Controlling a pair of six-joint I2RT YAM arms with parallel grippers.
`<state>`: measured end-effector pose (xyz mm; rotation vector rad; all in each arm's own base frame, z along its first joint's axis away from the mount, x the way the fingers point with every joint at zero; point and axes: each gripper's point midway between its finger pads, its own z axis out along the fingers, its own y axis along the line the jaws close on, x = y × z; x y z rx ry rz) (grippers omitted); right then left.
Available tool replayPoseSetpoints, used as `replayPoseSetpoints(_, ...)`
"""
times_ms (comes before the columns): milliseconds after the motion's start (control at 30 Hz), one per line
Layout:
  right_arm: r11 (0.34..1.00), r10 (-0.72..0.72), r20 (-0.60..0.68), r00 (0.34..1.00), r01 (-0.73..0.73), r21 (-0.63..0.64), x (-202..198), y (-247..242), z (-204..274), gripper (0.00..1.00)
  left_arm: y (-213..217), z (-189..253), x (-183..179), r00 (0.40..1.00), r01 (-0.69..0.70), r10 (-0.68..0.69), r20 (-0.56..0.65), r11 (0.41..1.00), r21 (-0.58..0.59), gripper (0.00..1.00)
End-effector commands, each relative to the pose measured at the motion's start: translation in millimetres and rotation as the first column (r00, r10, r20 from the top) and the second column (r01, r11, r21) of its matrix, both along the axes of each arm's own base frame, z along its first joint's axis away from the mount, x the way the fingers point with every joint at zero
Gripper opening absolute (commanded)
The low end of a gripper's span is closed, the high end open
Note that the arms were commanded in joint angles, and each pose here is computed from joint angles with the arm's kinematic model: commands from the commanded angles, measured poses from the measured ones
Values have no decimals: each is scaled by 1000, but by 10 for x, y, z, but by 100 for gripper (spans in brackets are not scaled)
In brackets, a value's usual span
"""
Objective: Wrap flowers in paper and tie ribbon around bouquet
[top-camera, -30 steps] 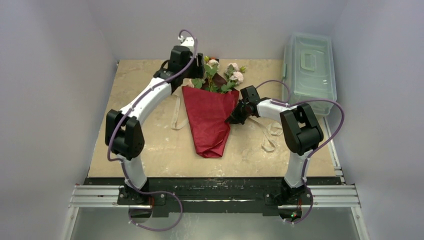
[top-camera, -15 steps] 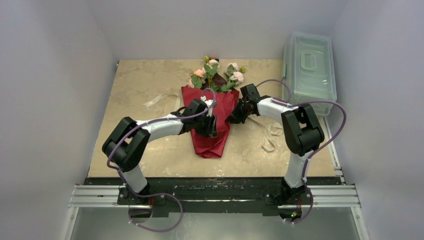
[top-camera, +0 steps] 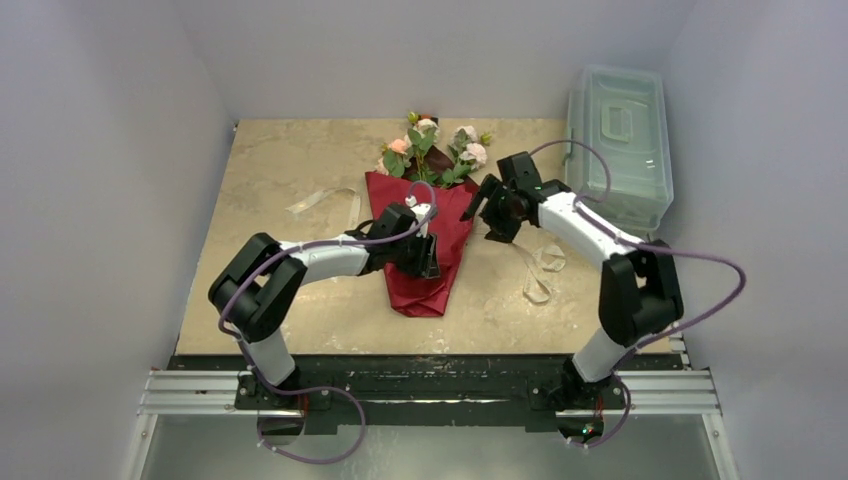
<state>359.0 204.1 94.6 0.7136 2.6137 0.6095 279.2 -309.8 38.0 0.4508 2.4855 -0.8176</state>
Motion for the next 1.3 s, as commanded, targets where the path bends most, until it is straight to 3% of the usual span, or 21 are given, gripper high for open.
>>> replayPoseSetpoints(0,975,-77,91,993,94,-201,-149,-706,295,79,-6,-56,22,999,26,-27,31,1000,15,42)
replayPoseSetpoints(133,908,-187,108,977,213,-360,-351,-1378,207,74,-8,-79,37,999,24,-25,32,999,21,42)
replayPoseSetpoints(300,844,-294,88,952,302,-443,-446,-1734,69,69,-8,-76,45,999,28,-29,34,999,26,41)
replayPoseSetpoints(600,846,-317,73,946,316,-429,-241,-1786,-226,69,42,-103,-27,999,47,-48,4,997,56,40)
replayPoseSetpoints(867,838,-328,22,945,301,-454,-181,-1796,-582,61,92,-107,-80,998,66,-66,-5,995,79,40)
replayPoseSetpoints(1100,825,-336,-6,942,291,-484,-206,-1836,-708,33,103,-90,-95,998,69,-69,-4,995,77,40)
replayPoseSetpoints(1200,813,-336,12,942,297,-501,-208,-1883,-660,30,102,-87,-95,998,69,-69,-3,995,74,39)
replayPoseSetpoints(1267,810,-331,22,943,297,-506,-209,-1896,-636,21,95,-90,-98,997,72,-72,-3,995,73,39)
